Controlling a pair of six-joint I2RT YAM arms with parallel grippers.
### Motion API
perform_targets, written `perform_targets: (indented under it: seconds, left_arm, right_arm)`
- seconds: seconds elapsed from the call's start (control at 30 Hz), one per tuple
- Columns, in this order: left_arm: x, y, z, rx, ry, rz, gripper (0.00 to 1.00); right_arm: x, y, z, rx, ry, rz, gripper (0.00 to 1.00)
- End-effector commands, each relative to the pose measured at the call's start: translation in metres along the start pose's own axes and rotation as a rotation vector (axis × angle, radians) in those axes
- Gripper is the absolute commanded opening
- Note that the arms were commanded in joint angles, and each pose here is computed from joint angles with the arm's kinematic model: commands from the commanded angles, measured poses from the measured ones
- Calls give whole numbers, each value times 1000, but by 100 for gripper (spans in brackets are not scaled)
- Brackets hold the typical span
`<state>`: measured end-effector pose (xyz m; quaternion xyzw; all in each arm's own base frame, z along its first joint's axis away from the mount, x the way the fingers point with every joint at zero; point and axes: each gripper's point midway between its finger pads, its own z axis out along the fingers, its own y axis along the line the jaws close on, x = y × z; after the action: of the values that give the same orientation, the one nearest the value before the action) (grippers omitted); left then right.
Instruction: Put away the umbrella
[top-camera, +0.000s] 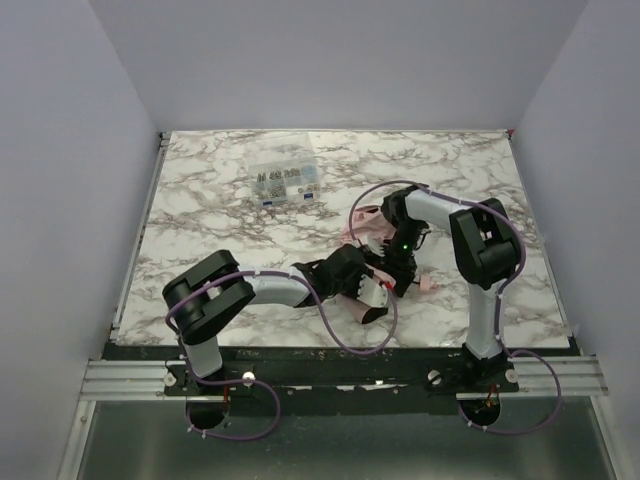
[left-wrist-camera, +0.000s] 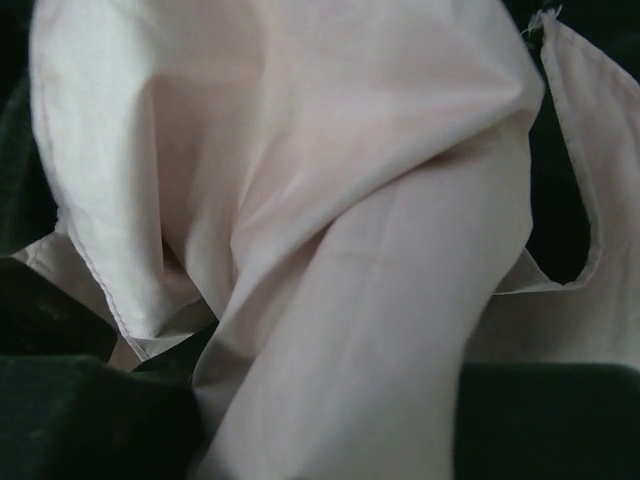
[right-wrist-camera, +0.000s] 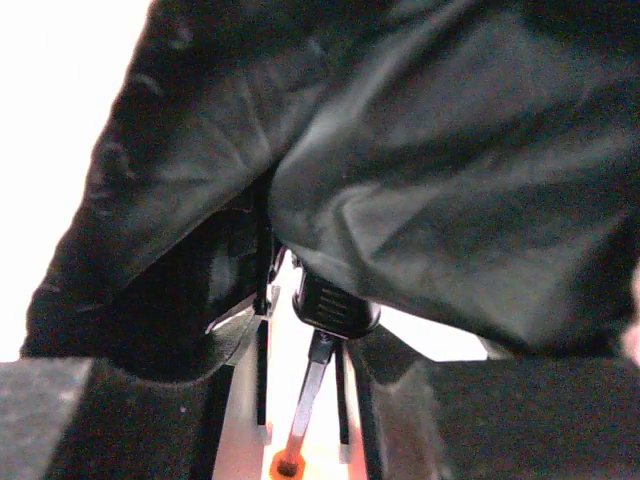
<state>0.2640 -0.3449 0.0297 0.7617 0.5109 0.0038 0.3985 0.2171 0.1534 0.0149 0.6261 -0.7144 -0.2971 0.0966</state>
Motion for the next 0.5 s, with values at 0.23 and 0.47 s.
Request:
perform_targets:
  seconds: [0.23,0.47]
  left_arm:
    - [9,-54,-3,295,-5,-71,17]
    - [3,-52,-8,335,-16,-123,16]
  right_arm:
    - [-24,-44,-46,150,-175,-123,48]
    - [-19,-59,-100,269,-293,-82,52]
